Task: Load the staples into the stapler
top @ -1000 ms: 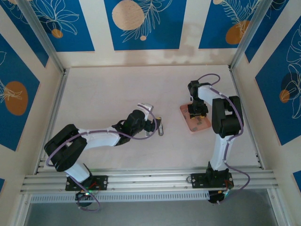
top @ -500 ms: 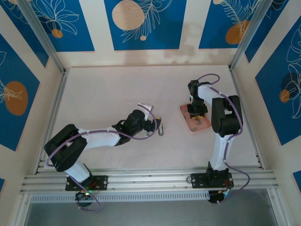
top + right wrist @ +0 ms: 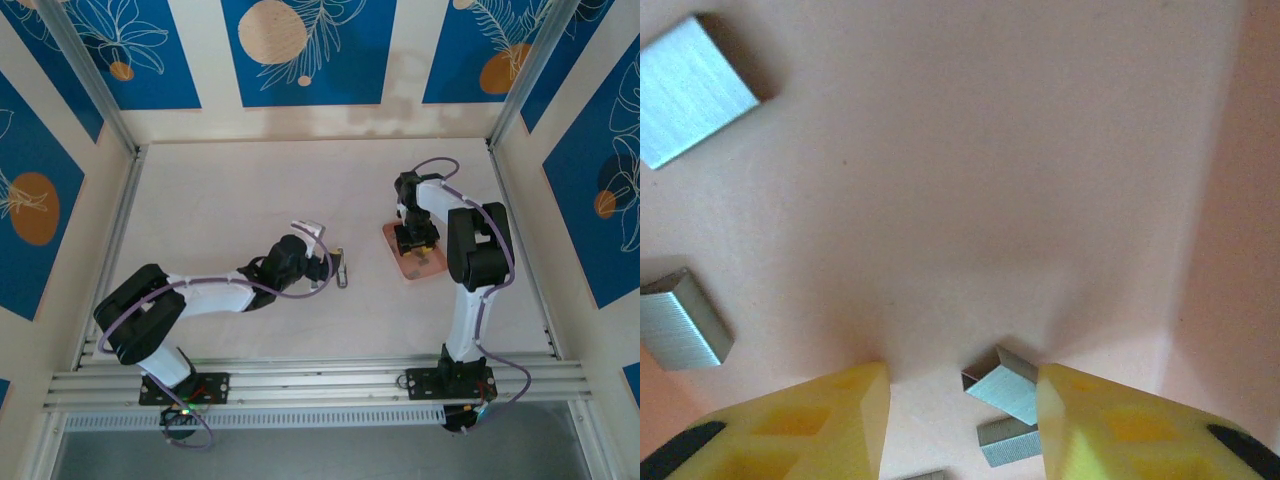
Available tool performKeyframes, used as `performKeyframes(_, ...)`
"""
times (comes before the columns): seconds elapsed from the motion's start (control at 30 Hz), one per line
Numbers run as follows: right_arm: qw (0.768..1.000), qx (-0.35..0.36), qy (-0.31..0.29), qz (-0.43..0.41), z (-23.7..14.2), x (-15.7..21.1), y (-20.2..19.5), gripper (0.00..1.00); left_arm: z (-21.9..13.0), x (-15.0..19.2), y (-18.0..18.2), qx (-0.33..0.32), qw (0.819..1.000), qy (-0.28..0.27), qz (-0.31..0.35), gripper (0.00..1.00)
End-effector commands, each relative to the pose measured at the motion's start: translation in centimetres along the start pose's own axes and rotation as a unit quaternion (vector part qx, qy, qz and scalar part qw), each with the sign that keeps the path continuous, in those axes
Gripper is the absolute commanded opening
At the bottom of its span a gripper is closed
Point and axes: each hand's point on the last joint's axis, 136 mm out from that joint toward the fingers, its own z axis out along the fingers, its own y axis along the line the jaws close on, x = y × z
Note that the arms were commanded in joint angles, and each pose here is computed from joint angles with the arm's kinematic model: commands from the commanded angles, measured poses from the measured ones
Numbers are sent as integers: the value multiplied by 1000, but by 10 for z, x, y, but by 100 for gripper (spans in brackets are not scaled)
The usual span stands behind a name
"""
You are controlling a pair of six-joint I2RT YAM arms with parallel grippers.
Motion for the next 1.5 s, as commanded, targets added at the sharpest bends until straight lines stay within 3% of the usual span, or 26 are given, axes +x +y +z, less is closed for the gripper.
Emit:
performKeyframes(0.0,999,-7,31,-19,7,5,0,43,-7,-4,-1,-4,1000,-14,13,87)
performKeyframes(0.33,998,-7,54,-11,16,9,-9,34,-10,-3,2,-9,1000,-16,16,87)
performKeyframes(0.7,999,-14,29,6,12,-1,-14,23,-10,-3,1,-7,1000,-17,16,87)
performKeyframes(1.2,999,-22,30,11,-1,4,-13,37,-8,-6,-2,-2,1000,-19,17,87)
performKeyframes(1.47,997,-37,71,13,16,15,-10,35,-7,-7,-3,1,1000,-19,16,87)
